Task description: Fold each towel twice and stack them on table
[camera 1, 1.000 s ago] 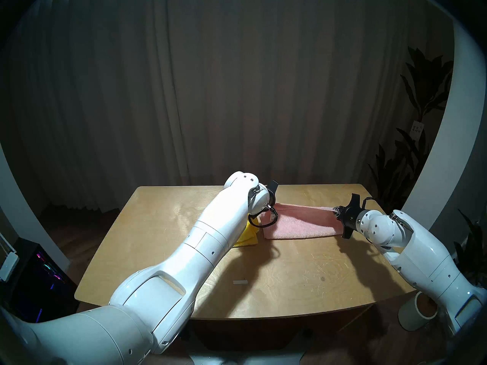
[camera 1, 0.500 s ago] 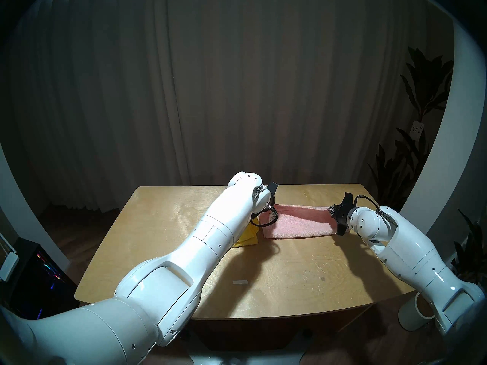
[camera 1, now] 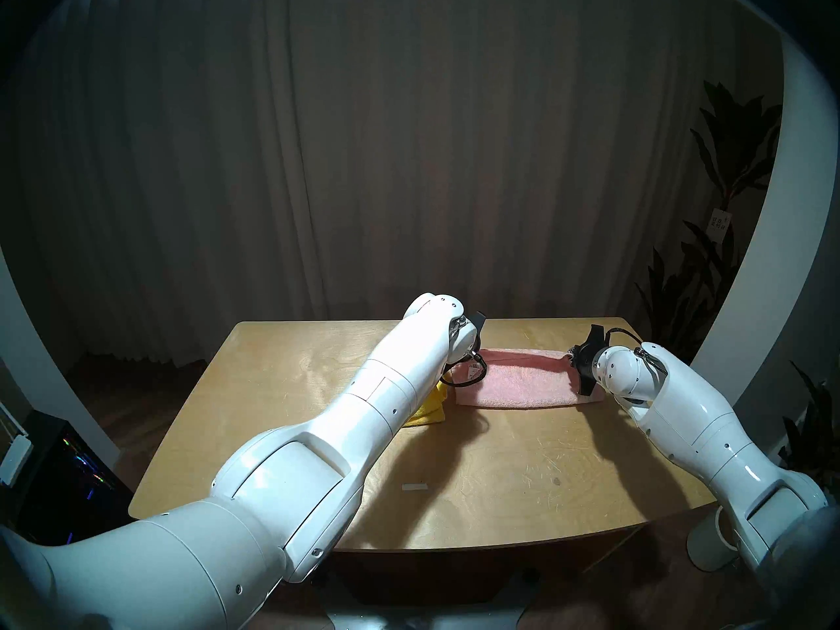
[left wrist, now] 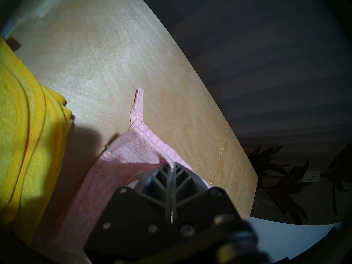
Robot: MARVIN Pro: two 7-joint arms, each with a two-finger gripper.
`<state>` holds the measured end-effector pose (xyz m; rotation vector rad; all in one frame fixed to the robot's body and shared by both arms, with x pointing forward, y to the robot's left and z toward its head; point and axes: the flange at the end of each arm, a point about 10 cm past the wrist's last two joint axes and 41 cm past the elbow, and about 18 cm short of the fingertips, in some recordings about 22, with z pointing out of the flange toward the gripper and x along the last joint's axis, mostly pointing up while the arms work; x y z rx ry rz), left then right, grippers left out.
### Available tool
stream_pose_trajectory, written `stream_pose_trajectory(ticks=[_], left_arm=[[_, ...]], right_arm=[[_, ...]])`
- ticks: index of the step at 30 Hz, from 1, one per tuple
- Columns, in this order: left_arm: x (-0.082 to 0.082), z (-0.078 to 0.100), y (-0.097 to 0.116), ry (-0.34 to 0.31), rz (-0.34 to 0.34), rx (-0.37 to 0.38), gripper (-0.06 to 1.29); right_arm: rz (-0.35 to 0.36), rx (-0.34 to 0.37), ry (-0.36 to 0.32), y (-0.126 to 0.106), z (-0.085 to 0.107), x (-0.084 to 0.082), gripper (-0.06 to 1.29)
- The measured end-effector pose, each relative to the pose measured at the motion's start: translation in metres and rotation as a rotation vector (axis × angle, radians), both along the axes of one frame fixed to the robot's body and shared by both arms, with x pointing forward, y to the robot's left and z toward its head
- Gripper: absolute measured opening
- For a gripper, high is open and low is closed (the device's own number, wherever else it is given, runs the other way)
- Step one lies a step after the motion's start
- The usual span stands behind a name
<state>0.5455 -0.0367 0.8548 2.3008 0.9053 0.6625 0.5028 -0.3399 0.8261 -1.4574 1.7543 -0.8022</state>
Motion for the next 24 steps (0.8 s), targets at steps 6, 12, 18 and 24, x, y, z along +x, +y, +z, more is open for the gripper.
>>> stream_pose_trajectory(ticks=[6, 12, 18, 24], left_arm=[[0.006, -0.005, 0.001, 0.0, 0.008, 0.022, -0.03], [0.011, -0.009, 0.004, -0.004, 0.017, 0.043, 0.12], [0.017, -0.009, 0.005, -0.019, 0.02, 0.067, 0.68], [0.024, -0.003, 0.004, -0.049, 0.018, 0.074, 1.21]], right_arm=[[-0.012, -0.04, 0.022, -0.001, -0.005, 0.012, -0.03], [-0.026, -0.077, 0.038, -0.005, -0.008, 0.021, 0.13], [-0.036, -0.118, 0.046, -0.007, -0.005, 0.034, 0.42], [-0.029, -0.154, 0.038, -0.006, 0.003, 0.046, 0.89]])
